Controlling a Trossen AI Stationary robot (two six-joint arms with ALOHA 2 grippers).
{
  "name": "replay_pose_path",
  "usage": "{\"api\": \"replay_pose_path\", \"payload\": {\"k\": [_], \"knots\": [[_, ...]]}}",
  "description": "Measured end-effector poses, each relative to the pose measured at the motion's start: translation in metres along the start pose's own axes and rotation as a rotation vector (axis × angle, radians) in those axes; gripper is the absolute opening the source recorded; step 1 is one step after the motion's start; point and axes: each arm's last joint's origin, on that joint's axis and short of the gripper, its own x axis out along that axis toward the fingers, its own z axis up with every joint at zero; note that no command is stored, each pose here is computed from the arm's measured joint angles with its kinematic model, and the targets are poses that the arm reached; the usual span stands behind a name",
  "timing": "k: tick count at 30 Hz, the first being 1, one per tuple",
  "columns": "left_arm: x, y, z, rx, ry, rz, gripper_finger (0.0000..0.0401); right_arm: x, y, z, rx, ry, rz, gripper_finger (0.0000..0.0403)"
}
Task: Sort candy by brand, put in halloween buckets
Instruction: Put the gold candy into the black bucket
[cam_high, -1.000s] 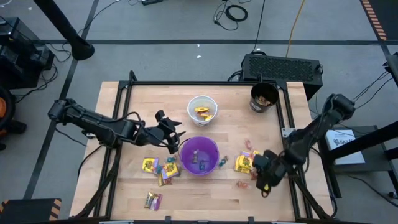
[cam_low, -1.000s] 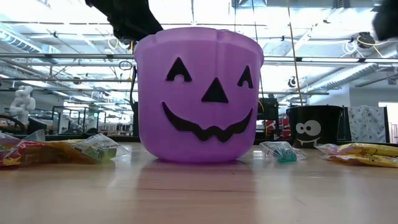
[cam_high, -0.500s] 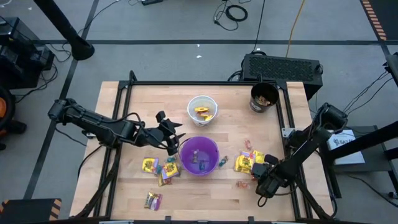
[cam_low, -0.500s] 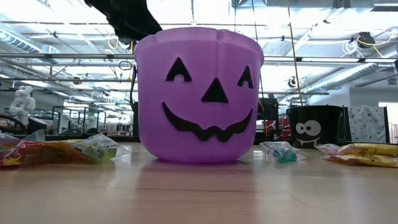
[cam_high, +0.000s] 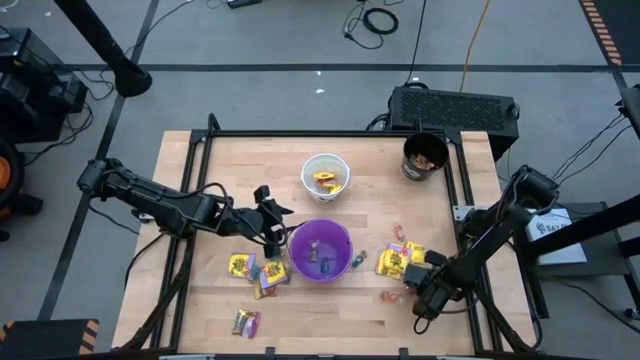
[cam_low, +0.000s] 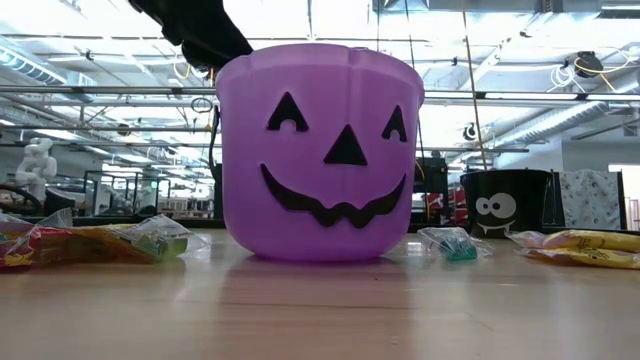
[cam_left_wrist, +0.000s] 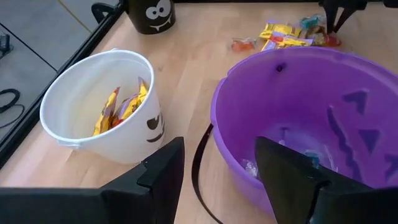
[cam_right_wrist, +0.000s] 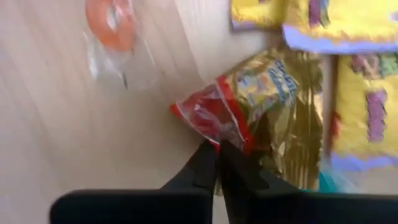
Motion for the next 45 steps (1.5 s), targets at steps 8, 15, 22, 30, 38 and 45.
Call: {"api": "replay_pose_path", "payload": {"k": [8, 15, 22, 30, 38, 45], "knots": [[0.000, 0.000, 0.000, 0.000, -0.001, 0.001, 0.0203, -0.048, 0.001, 0.005, -0.021, -0.095, 0.063, 0.0002], [0.000, 0.000, 0.000, -0.001, -0.005, 0.001, 0.0203, -0.105, -0.013, 0.018, -0.180, -0.664, 0.022, 0.0001], [0.000, 0.000, 0.001, -0.001, -0.006, 0.008, 0.0203, -0.158, -0.029, 0.027, -0.095, -1.264, -0.225, 0.0001], [0.000, 0.001, 0.002, -0.006, -0.019, 0.024, 0.0203, -0.179, -0.026, 0.031, -0.088, -1.326, -0.130, 0.0000], [0.000, 0.000, 0.003, -0.012, -0.032, 0.022, 0.0203, -0.191, -0.013, 0.045, -0.612, -1.271, 0.217, 0.0000], [0.000, 0.000, 0.003, -0.012, -0.033, 0.022, 0.0203, -0.195, -0.018, 0.057, -0.792, -1.331, 0.113, 0.0000]]}}
